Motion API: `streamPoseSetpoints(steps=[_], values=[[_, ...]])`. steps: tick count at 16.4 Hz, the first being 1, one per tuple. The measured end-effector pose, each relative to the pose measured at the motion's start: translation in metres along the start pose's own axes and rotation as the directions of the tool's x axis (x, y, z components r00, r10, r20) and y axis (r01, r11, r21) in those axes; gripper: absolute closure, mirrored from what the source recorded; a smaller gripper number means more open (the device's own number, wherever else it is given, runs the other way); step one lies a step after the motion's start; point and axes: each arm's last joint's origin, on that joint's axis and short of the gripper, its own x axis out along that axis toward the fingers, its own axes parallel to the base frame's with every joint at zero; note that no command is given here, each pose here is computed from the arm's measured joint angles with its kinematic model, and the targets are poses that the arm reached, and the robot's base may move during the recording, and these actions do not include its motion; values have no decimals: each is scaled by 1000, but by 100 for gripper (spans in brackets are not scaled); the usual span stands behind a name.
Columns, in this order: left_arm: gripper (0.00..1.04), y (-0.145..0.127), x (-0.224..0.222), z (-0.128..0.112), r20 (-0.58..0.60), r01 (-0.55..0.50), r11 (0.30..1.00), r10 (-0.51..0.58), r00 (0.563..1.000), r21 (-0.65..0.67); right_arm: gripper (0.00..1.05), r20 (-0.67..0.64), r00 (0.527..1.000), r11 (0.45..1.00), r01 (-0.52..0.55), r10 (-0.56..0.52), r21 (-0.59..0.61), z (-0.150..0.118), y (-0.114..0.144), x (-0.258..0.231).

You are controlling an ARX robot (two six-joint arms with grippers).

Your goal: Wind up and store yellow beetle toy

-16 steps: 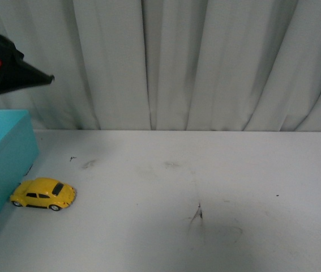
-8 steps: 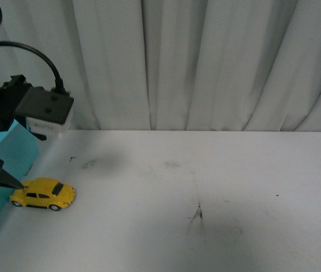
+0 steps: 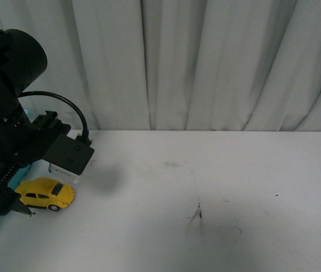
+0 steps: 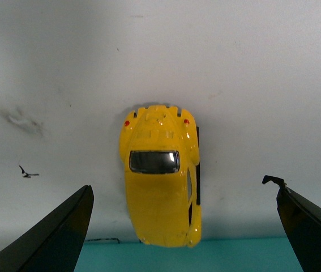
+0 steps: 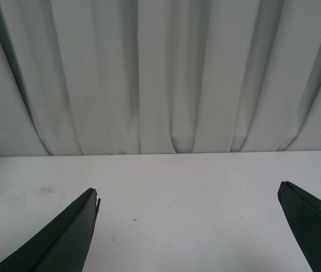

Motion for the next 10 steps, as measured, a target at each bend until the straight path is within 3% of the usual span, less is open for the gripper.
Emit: streamPoseSetpoints(steps=[3,5,7,10], values=[[7,10,13,-1,-16,2,998,-3,1000,-66,7,0,1000,1000,0,0,0,0,0,0],[7,10,24,-6,-41,26,976,-36,999,-216,7,0,1000,1000,0,0,0,0,0,0],[7,9,35,-14,-71,29,902,-65,995,-430,7,0,1000,1000,0,0,0,0,0,0],[7,15,39,-18,-55,2,903,-28,998,-429,7,0,1000,1000,0,0,0,0,0,0]])
